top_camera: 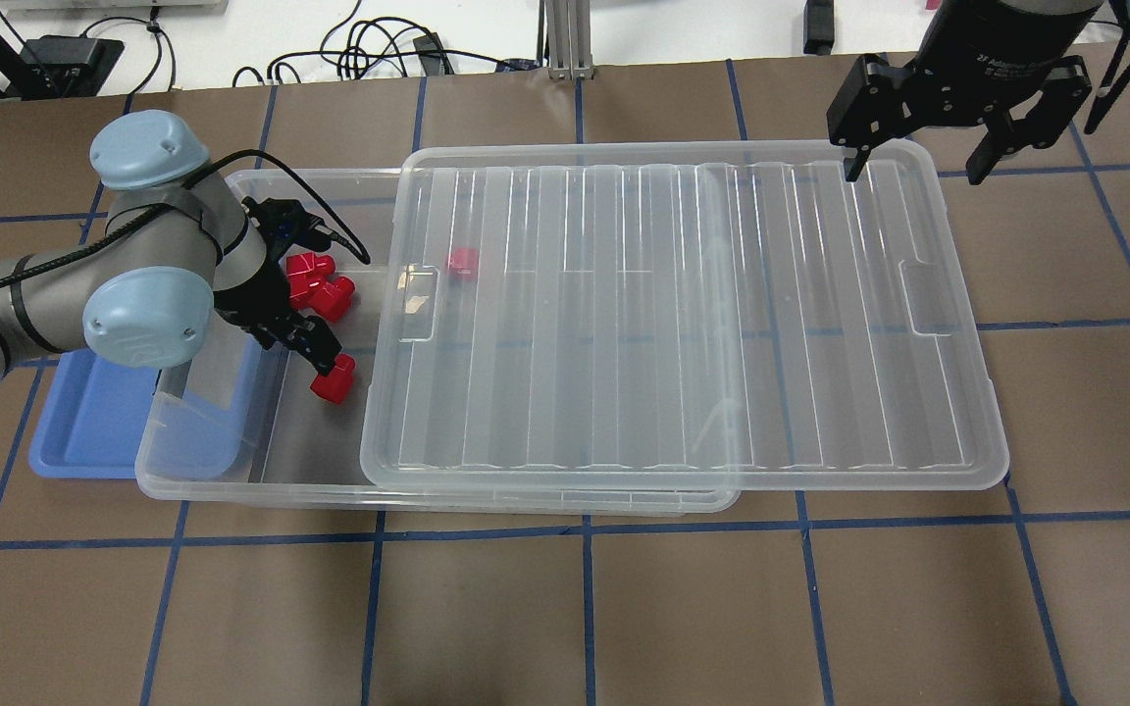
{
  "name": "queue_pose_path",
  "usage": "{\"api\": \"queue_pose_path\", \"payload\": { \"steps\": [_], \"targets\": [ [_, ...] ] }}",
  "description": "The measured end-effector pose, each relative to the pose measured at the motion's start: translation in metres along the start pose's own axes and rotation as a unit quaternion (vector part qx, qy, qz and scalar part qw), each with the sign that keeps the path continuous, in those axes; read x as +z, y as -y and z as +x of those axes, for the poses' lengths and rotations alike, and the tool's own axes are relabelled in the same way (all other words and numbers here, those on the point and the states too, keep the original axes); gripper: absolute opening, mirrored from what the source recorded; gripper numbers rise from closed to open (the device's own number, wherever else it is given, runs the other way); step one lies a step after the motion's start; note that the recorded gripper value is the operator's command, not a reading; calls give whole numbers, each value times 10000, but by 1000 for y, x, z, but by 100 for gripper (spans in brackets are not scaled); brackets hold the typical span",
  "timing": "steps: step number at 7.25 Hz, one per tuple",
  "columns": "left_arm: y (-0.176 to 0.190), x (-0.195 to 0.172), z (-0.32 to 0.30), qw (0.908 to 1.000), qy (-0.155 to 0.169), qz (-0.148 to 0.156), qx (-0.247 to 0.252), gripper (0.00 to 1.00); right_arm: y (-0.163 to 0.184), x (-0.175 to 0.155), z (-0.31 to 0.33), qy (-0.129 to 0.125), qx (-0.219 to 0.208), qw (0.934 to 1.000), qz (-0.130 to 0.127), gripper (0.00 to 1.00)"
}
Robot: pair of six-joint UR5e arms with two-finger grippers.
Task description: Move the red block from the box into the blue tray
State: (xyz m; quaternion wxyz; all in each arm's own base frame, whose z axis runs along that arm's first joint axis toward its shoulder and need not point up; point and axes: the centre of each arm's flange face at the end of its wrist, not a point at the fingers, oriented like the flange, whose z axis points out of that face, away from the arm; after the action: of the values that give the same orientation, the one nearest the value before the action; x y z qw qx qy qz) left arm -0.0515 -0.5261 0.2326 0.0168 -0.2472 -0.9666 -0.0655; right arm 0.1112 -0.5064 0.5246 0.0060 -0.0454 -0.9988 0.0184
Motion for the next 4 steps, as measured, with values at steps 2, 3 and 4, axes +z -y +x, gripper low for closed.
{"api": "queue_pose_path", "payload": {
  "steps": [2, 3, 4],
  "targets": [
    [0, 14, 1, 9999, -93, -28, 29, 90, 0, 0, 0, 5, 1, 10000, 7, 100],
    [1, 20, 3, 9999, -140, 4, 41, 90, -1, 0, 0, 7, 1, 10000, 5, 100],
    [1, 25, 3, 9998, -176, 2, 45, 90, -1, 0, 0, 7, 1, 10000, 2, 100]
  ]
}}
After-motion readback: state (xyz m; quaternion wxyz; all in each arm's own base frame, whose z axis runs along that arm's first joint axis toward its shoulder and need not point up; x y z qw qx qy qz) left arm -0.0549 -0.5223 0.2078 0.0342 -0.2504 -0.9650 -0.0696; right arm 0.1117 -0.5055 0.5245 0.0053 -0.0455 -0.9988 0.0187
